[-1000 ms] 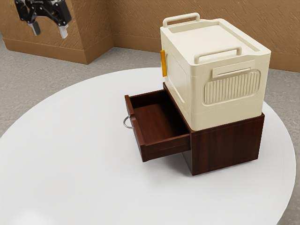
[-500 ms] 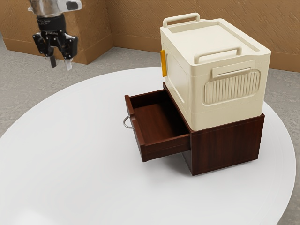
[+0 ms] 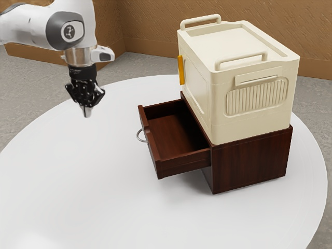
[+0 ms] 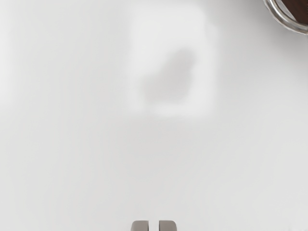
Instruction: Push the drawer handle with one arm to close the drawer
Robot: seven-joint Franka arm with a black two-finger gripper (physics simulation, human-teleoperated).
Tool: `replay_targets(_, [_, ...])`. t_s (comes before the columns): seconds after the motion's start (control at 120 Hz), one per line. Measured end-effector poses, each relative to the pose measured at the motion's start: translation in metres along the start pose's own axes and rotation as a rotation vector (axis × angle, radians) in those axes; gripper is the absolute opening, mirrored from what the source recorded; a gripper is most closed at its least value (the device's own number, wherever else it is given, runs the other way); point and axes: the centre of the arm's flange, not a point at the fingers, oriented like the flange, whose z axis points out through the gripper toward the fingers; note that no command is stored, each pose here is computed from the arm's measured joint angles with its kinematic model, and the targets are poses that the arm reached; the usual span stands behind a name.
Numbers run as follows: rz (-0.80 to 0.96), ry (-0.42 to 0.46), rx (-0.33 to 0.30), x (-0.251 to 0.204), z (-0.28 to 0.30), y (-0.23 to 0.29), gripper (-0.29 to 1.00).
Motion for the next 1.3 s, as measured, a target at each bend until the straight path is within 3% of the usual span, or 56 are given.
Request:
replay_targets(0.233, [0.077, 0.003, 0.021, 0.011, 0.071, 0.024, -0.08])
replay_targets(0.6, [0.134, 0.195, 0.051, 0.036, 0.11, -0.014, -0.08])
replay_targets(0.9, [0.301, 0.294, 0.089, 0.053, 0.121, 0.043, -0.08])
replay_targets(1.3, [0.435, 0.346, 0.116, 0.06, 0.144, 0.088, -0.08])
